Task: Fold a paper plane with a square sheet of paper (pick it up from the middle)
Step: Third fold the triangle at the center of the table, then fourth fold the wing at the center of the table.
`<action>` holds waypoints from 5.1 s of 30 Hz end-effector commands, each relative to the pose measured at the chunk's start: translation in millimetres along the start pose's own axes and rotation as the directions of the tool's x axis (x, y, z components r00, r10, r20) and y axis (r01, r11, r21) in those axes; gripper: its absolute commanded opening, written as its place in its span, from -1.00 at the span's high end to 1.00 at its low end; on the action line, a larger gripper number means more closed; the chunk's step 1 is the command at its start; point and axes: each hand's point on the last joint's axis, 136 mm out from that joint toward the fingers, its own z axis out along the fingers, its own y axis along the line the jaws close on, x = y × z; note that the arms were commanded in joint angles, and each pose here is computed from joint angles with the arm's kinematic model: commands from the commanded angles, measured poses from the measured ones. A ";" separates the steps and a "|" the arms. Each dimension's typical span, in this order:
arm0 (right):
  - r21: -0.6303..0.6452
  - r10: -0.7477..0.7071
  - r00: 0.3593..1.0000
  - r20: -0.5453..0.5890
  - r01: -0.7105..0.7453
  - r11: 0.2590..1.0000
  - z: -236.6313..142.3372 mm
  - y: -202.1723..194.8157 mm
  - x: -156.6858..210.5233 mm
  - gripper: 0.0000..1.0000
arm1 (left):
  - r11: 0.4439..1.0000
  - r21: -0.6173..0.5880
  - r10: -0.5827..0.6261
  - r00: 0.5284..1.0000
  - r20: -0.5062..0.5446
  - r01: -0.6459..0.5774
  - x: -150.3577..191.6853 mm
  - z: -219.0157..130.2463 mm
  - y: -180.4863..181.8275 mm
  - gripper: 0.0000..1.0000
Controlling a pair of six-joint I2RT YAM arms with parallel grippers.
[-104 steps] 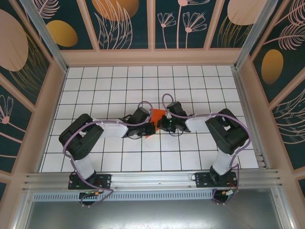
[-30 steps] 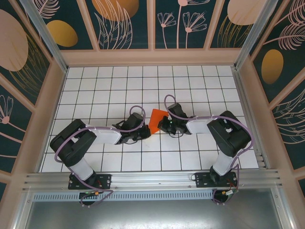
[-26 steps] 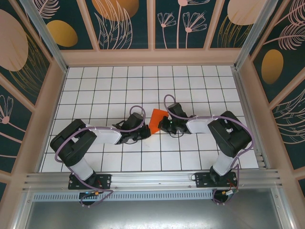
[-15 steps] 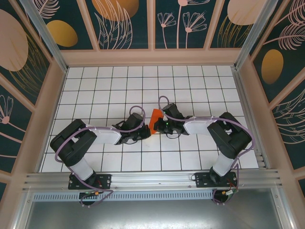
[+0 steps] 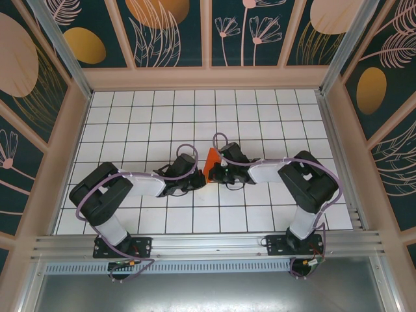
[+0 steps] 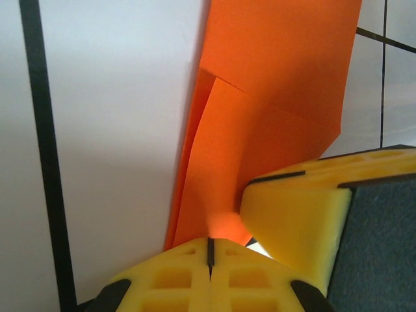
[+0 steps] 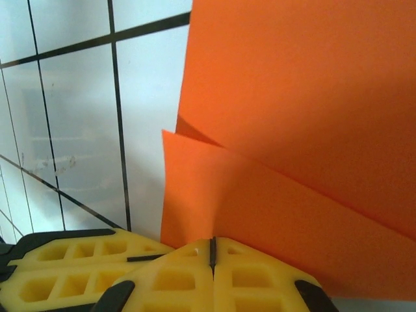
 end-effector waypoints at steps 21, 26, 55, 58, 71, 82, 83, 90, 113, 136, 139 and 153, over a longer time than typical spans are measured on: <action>0.233 0.035 0.977 0.212 -0.085 0.969 -58.3 -85.8 -57.6 1.00 | 0.974 -0.227 -0.056 0.989 -0.140 0.023 45.1 1.3 64.1 1.00; 0.096 0.034 0.956 0.290 -0.064 0.993 -87.1 -43.0 -71.4 1.00 | 0.995 -0.100 -0.013 0.997 -0.081 0.005 18.9 -5.4 20.4 1.00; -0.192 0.182 0.980 0.076 -0.165 0.968 -57.7 -22.4 -38.1 -0.23 | 0.996 -0.086 0.014 0.975 0.223 0.005 -62.3 -9.5 -19.9 0.54; -0.214 0.175 0.983 0.057 -0.159 0.964 -54.3 -18.6 -38.2 -0.17 | 0.996 -0.093 0.014 0.975 0.222 0.007 -62.3 -7.4 -19.0 0.54; -0.311 0.090 0.996 -0.007 -0.088 0.946 -49.6 -3.1 -29.4 0.10 | 0.994 -0.111 0.025 0.978 0.206 -0.002 -60.4 -4.0 -15.5 0.55; -0.351 0.035 0.998 -0.050 -0.050 0.935 -38.5 6.5 -28.7 0.28 | 0.990 -0.138 0.038 0.978 0.204 -0.010 -61.8 2.6 -10.7 0.55; -0.347 0.031 0.998 -0.050 -0.047 0.937 -37.7 6.8 -28.7 0.29 | 0.990 -0.140 0.039 0.978 0.204 -0.010 -62.0 2.9 -11.0 0.55; -0.317 0.061 0.998 -0.028 -0.067 0.946 -31.5 -0.3 -35.3 0.44 | 0.989 -0.145 0.047 0.977 0.209 -0.017 -63.2 2.9 -10.4 0.53; -0.224 0.292 0.945 0.148 -0.256 0.941 -67.2 -4.0 -64.4 0.95 | 0.961 0.084 0.214 0.900 0.379 -0.263 -68.8 -69.3 -63.1 -0.55; -0.097 0.491 0.848 0.198 -0.482 0.871 -76.9 -20.8 -80.4 0.98 | 0.757 0.014 0.530 0.627 0.571 -0.653 -74.5 -82.0 -94.5 -0.87; -0.082 0.521 0.831 0.195 -0.516 0.853 -74.2 -27.8 -79.2 0.98 | 0.680 -0.042 0.632 0.555 0.541 -0.732 -67.4 -61.6 -95.7 -0.79; -0.052 0.558 0.816 0.150 -0.558 0.829 -66.6 -37.9 -72.2 0.97 | 0.466 -0.202 0.850 0.372 0.373 -0.861 -54.9 10.9 -69.5 -0.60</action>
